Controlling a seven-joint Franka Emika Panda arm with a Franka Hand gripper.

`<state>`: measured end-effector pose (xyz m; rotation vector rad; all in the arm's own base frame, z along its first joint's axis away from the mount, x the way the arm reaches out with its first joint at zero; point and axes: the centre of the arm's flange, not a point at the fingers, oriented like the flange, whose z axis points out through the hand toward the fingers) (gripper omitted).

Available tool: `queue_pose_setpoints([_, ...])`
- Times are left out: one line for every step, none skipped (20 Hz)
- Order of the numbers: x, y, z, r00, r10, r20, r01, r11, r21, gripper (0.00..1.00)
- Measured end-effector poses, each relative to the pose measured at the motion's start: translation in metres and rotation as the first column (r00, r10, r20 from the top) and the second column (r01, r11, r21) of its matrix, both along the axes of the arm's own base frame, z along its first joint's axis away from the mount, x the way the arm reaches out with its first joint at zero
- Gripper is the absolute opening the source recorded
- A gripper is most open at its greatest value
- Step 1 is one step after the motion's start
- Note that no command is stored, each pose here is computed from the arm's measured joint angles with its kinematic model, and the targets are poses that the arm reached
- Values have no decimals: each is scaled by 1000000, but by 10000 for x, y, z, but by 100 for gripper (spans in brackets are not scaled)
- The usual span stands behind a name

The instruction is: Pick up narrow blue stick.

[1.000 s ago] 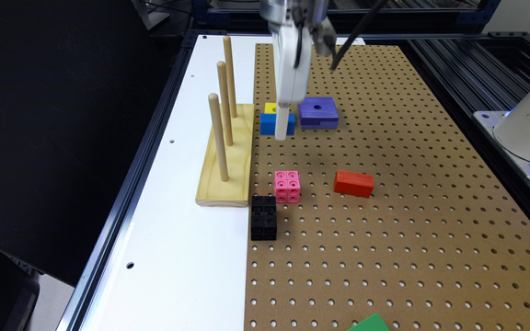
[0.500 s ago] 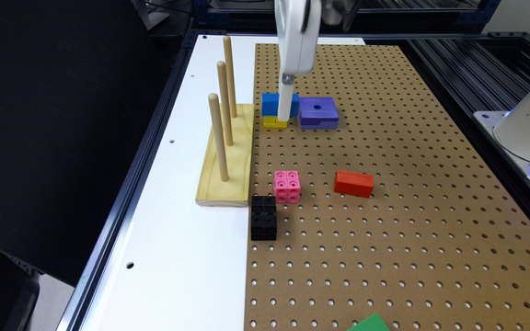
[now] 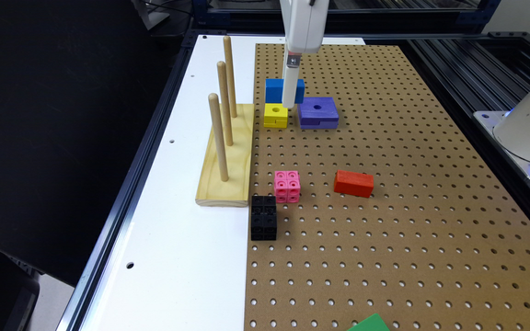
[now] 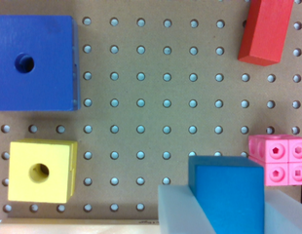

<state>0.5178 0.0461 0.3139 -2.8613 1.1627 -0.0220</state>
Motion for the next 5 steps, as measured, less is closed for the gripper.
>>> queue_pose_setpoints([0, 0, 3, 1000000, 44, 687, -44, 1000000, 2, 0])
queue_pose_setpoints([1, 0, 10, 999998, 70, 1968, -70, 1000000, -9, 0])
queue_pose_setpoints([5, 1, 35, 999977, 91, 6741, -91, 1000000, -5, 0])
queue_pose_setpoints([3, 1, 71, 999945, 259, 10459, -255, 1000000, -325, 0])
queue_pose_setpoints([-3, 1, 111, 999927, 546, 12097, -536, 999999, -903, 0])
